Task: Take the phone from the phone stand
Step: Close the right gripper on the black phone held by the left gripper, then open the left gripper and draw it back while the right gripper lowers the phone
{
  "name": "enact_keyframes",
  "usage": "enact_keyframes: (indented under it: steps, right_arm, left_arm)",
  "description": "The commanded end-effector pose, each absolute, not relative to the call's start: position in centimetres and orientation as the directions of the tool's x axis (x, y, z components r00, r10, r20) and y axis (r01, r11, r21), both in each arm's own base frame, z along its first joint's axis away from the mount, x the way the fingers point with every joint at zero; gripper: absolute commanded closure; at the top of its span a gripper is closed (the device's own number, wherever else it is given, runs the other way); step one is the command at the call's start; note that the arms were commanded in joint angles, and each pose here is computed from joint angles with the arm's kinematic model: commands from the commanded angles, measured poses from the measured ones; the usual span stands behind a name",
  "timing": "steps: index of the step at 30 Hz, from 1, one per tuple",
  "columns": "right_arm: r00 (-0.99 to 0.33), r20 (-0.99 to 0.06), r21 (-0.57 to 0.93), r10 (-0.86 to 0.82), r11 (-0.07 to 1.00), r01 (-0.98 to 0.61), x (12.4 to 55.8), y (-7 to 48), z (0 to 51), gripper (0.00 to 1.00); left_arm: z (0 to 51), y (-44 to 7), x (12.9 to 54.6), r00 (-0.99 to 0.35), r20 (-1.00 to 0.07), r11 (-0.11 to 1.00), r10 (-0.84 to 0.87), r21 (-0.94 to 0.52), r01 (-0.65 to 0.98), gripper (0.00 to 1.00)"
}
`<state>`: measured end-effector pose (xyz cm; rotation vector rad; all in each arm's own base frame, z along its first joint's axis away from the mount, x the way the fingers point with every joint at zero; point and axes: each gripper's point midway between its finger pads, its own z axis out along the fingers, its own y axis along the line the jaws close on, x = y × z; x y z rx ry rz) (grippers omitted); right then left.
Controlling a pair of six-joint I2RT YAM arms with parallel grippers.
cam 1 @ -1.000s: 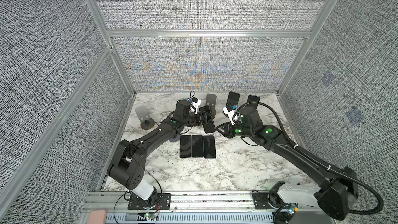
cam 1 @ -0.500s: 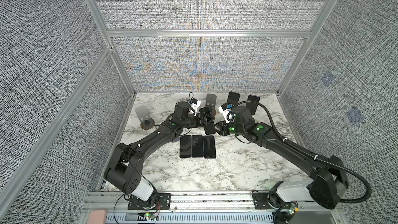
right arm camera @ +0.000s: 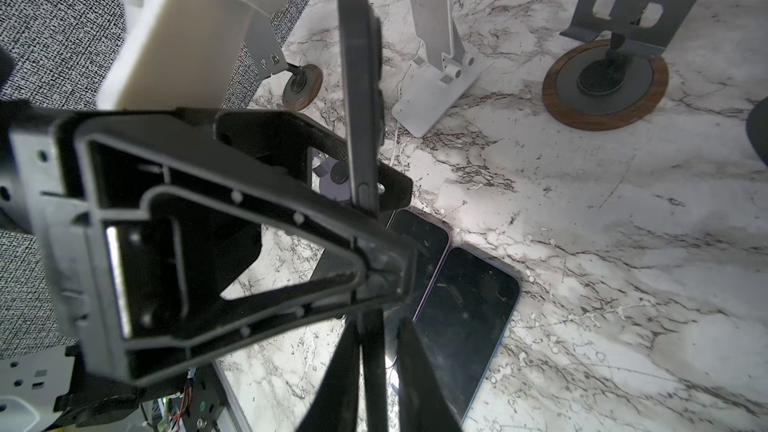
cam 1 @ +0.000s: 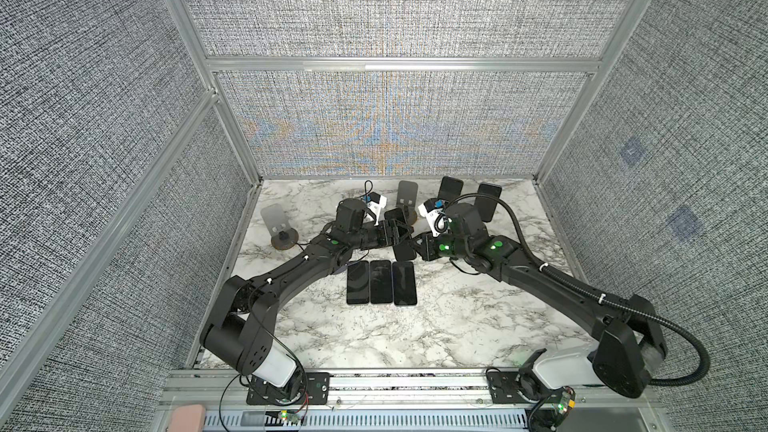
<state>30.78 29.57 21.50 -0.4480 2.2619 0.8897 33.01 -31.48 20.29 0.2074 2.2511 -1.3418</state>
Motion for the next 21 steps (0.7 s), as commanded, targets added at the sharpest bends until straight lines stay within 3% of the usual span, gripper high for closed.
enact_keyframes:
  steps: [1,10,12,16,21]
  right_arm:
    - [-0.721,-0.690,0.482,-0.064,0.702,-0.524,30.96,29.85,21.81,0.84]
    - [-0.728,-0.683,0.485,-0.058,0.708,-0.512,31.04,29.79,21.66,0.95]
    - [-0.729,-0.682,0.487,-0.056,0.709,-0.510,31.10,29.78,21.69,0.98]
    - [-0.730,-0.681,0.490,-0.059,0.705,-0.514,31.02,29.91,21.66,1.00]
    - [-0.733,-0.677,0.498,-0.064,0.694,-0.520,30.84,30.05,21.82,1.00]
  left_arm:
    - [22.11,-31.91,33.11,-0.833,-0.536,0.459,-0.134,-0.779,0.428,0.86]
    - [22.15,-31.71,33.05,-0.825,-0.548,0.466,-0.135,-0.770,0.435,0.85]
    - [22.27,-31.62,33.01,-0.822,-0.554,0.468,-0.136,-0.767,0.439,0.80]
    - [22.30,-31.52,32.88,-0.820,-0.557,0.468,-0.136,-0.765,0.442,0.49]
    - [22.60,-31.10,32.89,-0.804,-0.578,0.487,-0.141,-0.747,0.452,0.21]
